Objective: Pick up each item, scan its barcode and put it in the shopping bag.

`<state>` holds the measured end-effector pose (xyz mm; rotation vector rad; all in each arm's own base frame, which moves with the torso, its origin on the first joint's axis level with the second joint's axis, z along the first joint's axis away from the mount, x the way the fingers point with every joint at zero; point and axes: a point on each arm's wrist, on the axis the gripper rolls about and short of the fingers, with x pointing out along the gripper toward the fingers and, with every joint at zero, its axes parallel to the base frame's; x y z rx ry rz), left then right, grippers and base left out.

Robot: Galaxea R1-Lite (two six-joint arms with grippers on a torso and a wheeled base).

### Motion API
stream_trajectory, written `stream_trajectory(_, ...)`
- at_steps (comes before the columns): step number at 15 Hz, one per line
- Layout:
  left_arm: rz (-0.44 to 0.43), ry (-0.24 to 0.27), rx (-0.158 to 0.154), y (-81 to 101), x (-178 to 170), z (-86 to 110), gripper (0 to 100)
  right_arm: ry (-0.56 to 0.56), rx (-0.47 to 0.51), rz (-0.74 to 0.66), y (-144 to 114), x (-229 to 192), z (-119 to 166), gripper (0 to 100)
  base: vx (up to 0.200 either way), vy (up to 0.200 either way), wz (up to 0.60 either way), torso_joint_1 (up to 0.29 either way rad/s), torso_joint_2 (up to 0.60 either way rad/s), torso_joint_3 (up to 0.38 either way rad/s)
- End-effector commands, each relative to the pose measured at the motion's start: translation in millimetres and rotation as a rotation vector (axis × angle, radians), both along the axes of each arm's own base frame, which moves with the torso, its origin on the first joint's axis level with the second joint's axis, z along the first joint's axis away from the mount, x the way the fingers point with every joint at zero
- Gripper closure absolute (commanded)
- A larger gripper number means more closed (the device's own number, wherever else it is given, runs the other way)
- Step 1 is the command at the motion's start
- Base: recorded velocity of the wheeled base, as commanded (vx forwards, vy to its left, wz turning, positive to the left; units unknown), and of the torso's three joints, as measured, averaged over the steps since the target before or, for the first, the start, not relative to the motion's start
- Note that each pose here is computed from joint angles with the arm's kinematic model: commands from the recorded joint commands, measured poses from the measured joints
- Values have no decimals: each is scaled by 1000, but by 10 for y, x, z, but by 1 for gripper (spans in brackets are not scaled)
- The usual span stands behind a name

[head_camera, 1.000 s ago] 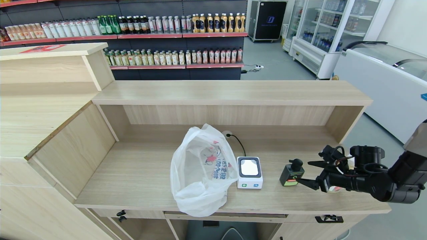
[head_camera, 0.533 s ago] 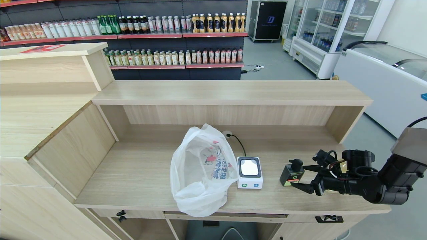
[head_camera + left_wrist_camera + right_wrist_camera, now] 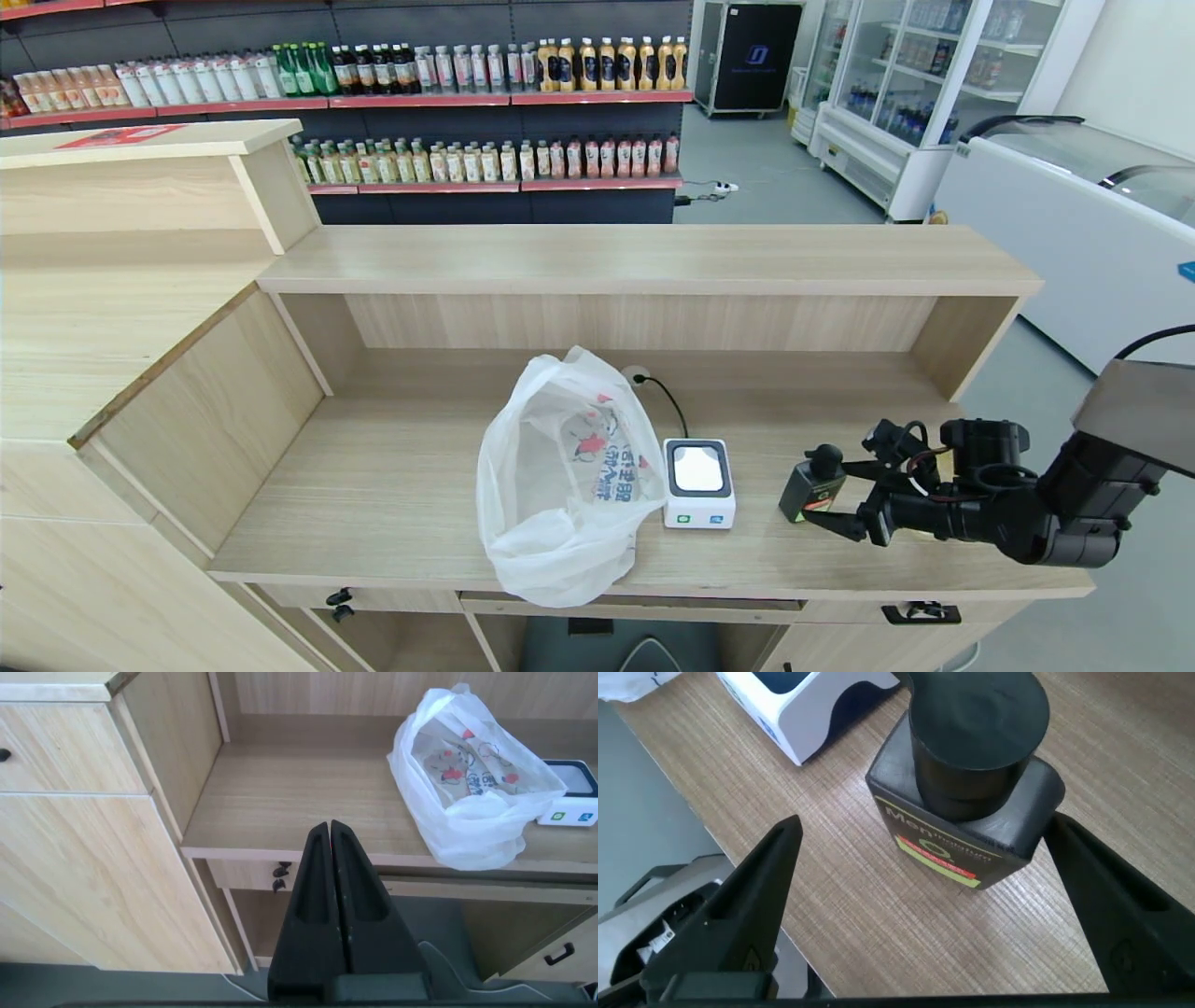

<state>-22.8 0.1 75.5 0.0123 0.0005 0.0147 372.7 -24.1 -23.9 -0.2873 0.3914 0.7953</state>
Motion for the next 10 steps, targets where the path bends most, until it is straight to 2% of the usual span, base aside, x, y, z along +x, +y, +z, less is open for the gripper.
stream_trajectory(1, 1, 0, 0, 0, 0, 0, 100, 7, 0, 2, 6, 19, -50, 0, 0, 0, 0, 0, 0, 0)
stream_trajectory(10, 1, 0, 0, 0, 0, 0, 100, -45, 17, 45, 81, 230, -9, 0, 0, 0, 0, 0, 0, 0)
